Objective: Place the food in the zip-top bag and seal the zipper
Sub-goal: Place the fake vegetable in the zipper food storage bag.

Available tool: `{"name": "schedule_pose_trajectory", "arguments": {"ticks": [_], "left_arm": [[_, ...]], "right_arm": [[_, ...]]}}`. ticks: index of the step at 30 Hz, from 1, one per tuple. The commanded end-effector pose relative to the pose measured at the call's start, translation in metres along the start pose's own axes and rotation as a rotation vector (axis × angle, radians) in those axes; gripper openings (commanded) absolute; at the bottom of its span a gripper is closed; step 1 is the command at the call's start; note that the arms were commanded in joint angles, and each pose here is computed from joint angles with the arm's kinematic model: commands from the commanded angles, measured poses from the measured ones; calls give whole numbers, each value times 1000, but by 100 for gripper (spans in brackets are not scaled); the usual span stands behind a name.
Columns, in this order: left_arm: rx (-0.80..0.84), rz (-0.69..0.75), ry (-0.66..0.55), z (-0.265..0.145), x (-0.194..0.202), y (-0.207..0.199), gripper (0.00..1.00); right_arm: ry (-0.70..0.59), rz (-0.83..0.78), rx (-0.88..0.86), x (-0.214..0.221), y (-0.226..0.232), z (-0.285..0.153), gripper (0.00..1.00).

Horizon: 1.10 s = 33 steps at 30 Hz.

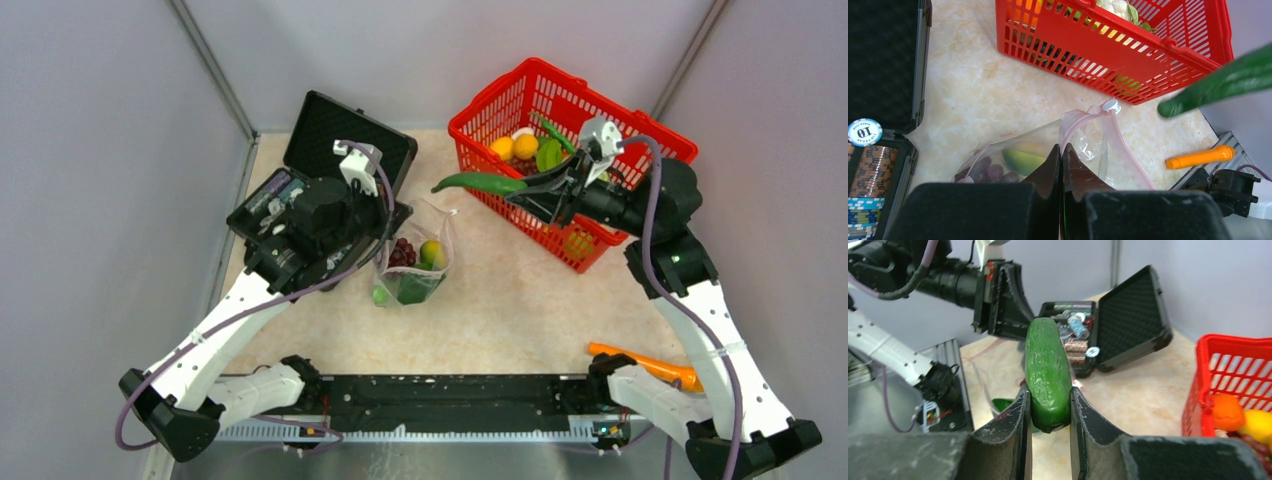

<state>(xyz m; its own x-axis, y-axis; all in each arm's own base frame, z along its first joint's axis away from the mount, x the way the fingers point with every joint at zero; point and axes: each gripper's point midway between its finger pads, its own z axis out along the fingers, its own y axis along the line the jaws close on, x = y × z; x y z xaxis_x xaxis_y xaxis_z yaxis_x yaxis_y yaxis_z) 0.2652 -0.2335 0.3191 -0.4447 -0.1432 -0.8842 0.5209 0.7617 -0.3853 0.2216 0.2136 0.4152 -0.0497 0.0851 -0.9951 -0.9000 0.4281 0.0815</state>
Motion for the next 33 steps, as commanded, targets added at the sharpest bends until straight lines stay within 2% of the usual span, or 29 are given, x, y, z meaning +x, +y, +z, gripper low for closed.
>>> {"name": "schedule_pose_trajectory", "arguments": {"ticks": [1, 9, 14, 20, 27, 33], "left_arm": [[18, -5, -86, -1, -21, -6, 0], [61, -11, -79, 0, -21, -15, 0], [92, -20, -81, 0, -23, -21, 0], [87, -22, -79, -2, -21, -19, 0], [78, -24, -96, -6, -22, -17, 0], [66, -23, -104, -8, -23, -15, 0]], "right_arm": [[70, 7, -121, 17, 20, 5, 0], [286, -38, -86, 59, 27, 35, 0], [379, -83, 95, 75, 9, 62, 0], [546, -174, 179, 107, 13, 90, 0], [560, -200, 364, 112, -10, 103, 0], [587, -183, 413, 125, -15, 110, 2]]}}
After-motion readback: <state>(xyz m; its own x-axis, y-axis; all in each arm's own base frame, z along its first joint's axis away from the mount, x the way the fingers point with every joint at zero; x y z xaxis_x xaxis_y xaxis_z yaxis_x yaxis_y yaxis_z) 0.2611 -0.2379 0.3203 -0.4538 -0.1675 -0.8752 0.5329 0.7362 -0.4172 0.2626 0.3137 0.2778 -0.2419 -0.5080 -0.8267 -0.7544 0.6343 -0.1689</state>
